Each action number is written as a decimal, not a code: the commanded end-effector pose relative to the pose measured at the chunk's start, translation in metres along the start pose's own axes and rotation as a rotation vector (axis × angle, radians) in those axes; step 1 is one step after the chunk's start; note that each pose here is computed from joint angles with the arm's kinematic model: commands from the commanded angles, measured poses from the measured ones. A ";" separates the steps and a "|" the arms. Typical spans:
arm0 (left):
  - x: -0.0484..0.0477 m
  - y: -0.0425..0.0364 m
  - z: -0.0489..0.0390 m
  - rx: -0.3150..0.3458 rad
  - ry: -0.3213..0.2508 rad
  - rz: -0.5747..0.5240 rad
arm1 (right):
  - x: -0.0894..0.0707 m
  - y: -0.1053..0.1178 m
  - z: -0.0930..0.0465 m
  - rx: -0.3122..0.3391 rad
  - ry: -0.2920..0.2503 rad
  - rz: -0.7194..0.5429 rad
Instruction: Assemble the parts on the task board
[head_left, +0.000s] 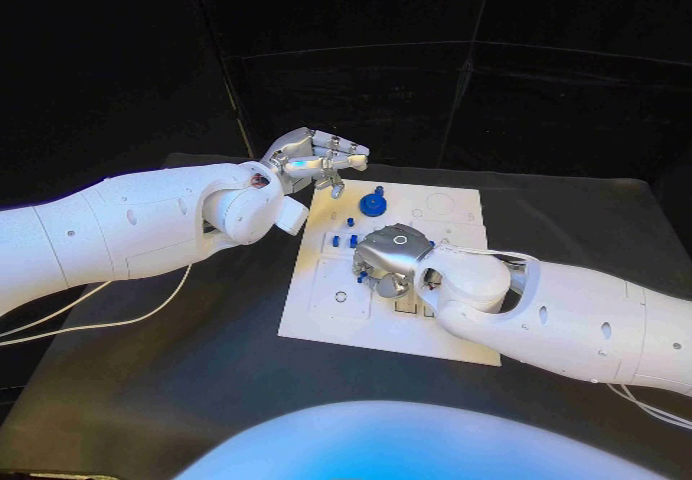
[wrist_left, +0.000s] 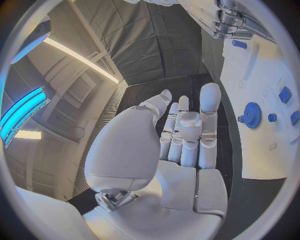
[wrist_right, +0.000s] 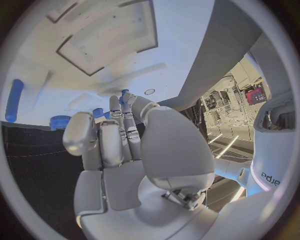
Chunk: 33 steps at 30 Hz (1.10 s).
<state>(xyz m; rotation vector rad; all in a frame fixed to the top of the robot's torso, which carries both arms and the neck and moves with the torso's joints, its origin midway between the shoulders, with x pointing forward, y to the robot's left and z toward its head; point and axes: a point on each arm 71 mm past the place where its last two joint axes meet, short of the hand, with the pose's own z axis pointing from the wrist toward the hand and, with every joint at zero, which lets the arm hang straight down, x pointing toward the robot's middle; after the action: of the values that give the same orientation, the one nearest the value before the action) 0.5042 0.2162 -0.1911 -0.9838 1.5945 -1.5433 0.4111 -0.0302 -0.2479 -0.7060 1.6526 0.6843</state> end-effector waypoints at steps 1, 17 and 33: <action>0.0013 -0.0012 0.0004 0.003 0.010 -0.008 | 0.000 0.003 0.000 -0.018 0.001 0.020; 0.0017 -0.0011 0.0002 0.000 0.012 -0.009 | 0.001 0.001 0.002 -0.012 0.011 0.024; 0.0023 -0.0012 -0.0004 -0.006 0.016 -0.010 | 0.003 0.000 0.005 -0.005 0.031 0.021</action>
<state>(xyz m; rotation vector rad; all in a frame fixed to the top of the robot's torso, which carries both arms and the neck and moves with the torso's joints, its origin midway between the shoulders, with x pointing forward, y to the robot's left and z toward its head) 0.5033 0.2156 -0.1911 -0.9860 1.6033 -1.5433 0.4140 -0.0270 -0.2511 -0.6952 1.6784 0.6971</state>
